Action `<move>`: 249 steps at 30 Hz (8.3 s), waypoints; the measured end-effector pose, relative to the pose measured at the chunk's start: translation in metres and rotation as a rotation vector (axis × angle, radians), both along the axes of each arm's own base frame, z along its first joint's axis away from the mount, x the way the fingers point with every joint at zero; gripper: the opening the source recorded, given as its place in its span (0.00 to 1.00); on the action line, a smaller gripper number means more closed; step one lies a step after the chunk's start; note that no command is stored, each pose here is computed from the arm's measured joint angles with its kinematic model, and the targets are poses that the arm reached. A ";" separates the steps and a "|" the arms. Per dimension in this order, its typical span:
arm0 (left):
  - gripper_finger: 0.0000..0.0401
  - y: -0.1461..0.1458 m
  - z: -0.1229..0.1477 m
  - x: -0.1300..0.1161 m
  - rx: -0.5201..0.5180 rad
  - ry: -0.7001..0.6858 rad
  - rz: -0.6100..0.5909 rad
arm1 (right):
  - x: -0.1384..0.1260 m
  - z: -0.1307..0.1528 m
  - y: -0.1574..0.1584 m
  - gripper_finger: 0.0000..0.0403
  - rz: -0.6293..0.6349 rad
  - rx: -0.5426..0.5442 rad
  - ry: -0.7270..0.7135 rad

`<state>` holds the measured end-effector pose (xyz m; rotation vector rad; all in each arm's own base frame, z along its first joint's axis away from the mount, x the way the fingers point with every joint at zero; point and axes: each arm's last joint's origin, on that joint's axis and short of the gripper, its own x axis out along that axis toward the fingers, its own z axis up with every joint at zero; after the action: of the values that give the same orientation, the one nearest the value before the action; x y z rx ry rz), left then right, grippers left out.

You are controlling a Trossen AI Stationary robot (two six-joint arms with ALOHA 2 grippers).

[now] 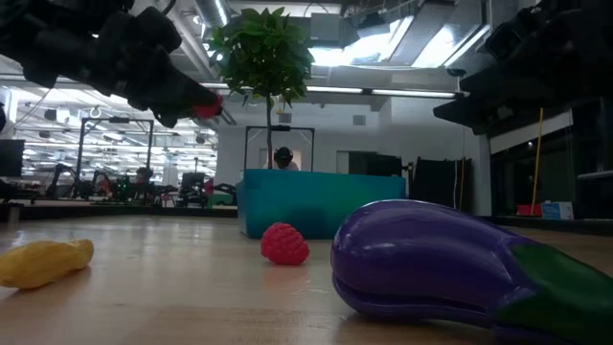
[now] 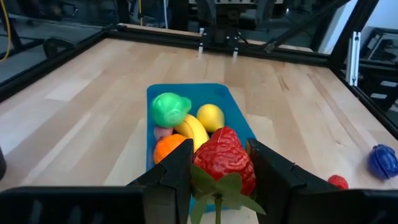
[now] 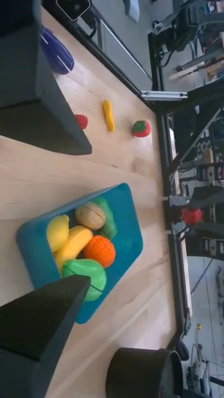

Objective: Pick and placing Produce into tupperware
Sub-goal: Put the top red strawberry into the blue bin, then put the red strawberry into the blue bin

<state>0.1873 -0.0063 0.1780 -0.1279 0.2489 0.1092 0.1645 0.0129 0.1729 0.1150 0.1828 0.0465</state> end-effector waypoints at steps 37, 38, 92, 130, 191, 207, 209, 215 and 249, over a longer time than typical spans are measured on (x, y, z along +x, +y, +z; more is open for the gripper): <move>0.29 -0.002 0.043 0.149 0.277 0.947 -0.204 | -0.001 -0.003 0.000 0.83 0.005 -0.032 0.030; 0.29 -0.002 0.042 0.153 0.285 0.968 -0.214 | -0.001 -0.003 0.000 0.83 0.005 -0.032 0.030; 0.47 0.008 0.030 0.177 0.473 1.274 -0.264 | -0.001 -0.006 0.000 0.83 0.004 -0.034 0.061; 0.47 -0.087 0.072 0.024 0.274 0.305 -0.239 | 0.000 -0.001 0.000 0.83 -0.004 0.026 0.016; 0.85 -0.104 0.060 -0.019 0.099 0.498 -0.157 | 0.000 0.001 0.000 0.83 -0.022 0.130 0.003; 0.85 -0.176 0.053 -0.034 -0.055 0.612 -0.084 | 0.000 0.000 0.000 0.83 -0.022 0.132 0.006; 0.85 -0.189 0.055 -0.033 -0.065 0.634 -0.069 | 0.000 0.000 0.000 0.83 -0.023 0.137 0.007; 0.85 -0.222 0.061 -0.035 -0.129 0.700 0.003 | 0.000 0.000 0.002 0.83 -0.014 0.156 0.009; 0.85 -0.231 0.061 -0.030 -0.277 0.825 0.049 | 0.000 0.001 0.005 0.83 -0.004 0.208 0.008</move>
<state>0.1573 -0.2371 0.2394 -0.3629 1.0861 0.1731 0.1642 0.0183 0.1739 0.3234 0.1852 0.0608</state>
